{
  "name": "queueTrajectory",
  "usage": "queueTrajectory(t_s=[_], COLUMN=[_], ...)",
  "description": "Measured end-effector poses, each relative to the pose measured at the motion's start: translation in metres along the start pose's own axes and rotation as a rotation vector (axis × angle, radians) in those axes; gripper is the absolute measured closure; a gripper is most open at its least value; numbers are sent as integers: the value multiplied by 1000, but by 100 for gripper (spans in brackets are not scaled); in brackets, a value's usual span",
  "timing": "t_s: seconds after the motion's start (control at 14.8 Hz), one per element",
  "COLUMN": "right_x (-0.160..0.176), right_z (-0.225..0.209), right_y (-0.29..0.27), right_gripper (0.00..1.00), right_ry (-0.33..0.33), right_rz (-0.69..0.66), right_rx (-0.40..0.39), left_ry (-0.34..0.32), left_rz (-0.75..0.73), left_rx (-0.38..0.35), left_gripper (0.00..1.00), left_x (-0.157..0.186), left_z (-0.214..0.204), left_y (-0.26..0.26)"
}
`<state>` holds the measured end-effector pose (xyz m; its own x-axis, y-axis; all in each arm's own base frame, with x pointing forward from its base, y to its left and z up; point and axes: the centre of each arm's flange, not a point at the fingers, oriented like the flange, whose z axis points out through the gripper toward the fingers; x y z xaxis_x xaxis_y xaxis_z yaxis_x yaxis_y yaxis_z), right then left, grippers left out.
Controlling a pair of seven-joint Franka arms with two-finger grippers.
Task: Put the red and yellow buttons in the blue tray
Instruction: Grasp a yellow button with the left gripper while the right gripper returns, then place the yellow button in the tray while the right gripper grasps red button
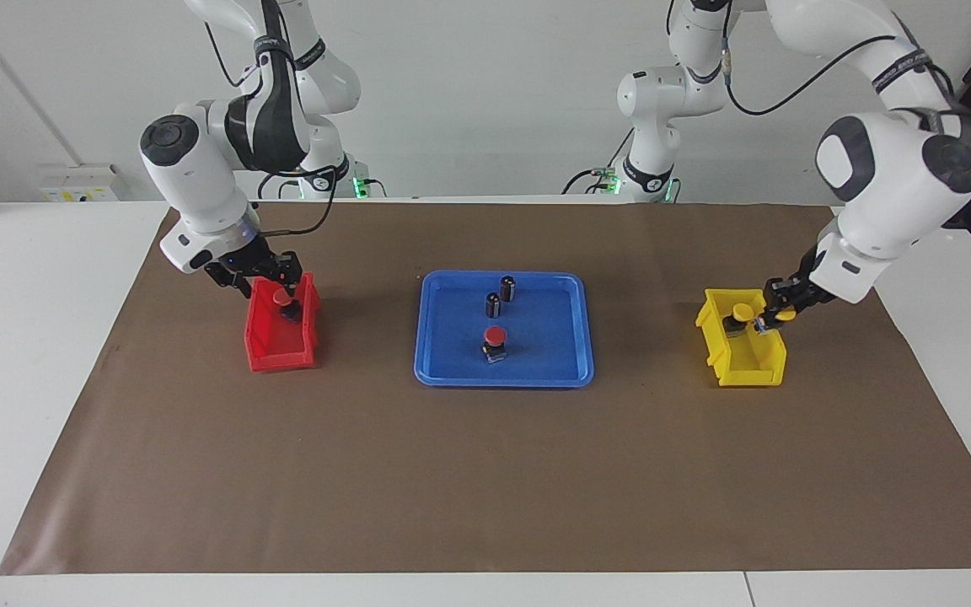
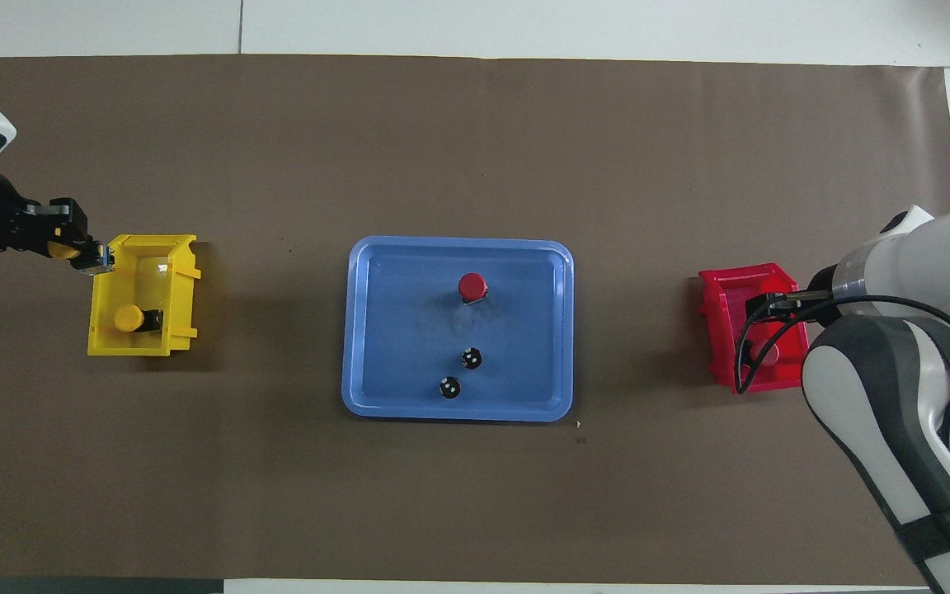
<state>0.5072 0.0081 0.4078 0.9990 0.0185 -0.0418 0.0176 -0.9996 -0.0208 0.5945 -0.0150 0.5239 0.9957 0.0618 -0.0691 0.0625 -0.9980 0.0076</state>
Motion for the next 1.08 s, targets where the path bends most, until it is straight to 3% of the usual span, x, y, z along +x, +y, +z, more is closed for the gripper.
queueTrajectory(t_s=[0.13, 0.34, 0.54, 0.81, 1.08], right_x=[-6, -13, -16, -21, -23], right_z=[18, 32, 38, 47, 52], right_y=[2, 8, 12, 13, 13], right_gripper=[24, 26, 27, 28, 30], right_ry=[2, -8, -21, -39, -30], right_rz=[-12, -12, -13, -12, -32], right_rx=[-1, 0, 1, 2, 1], left_ry=[36, 73, 85, 94, 71], left_rz=[-42, 23, 18, -26, -49], left_rx=[-2, -15, -85, -118, -105], left_gripper=[59, 59, 59, 59, 59], left_x=[-4, -31, -67, -94, -88], left_z=[1, 46, 74, 102, 151], left_y=[49, 179, 281, 345, 364])
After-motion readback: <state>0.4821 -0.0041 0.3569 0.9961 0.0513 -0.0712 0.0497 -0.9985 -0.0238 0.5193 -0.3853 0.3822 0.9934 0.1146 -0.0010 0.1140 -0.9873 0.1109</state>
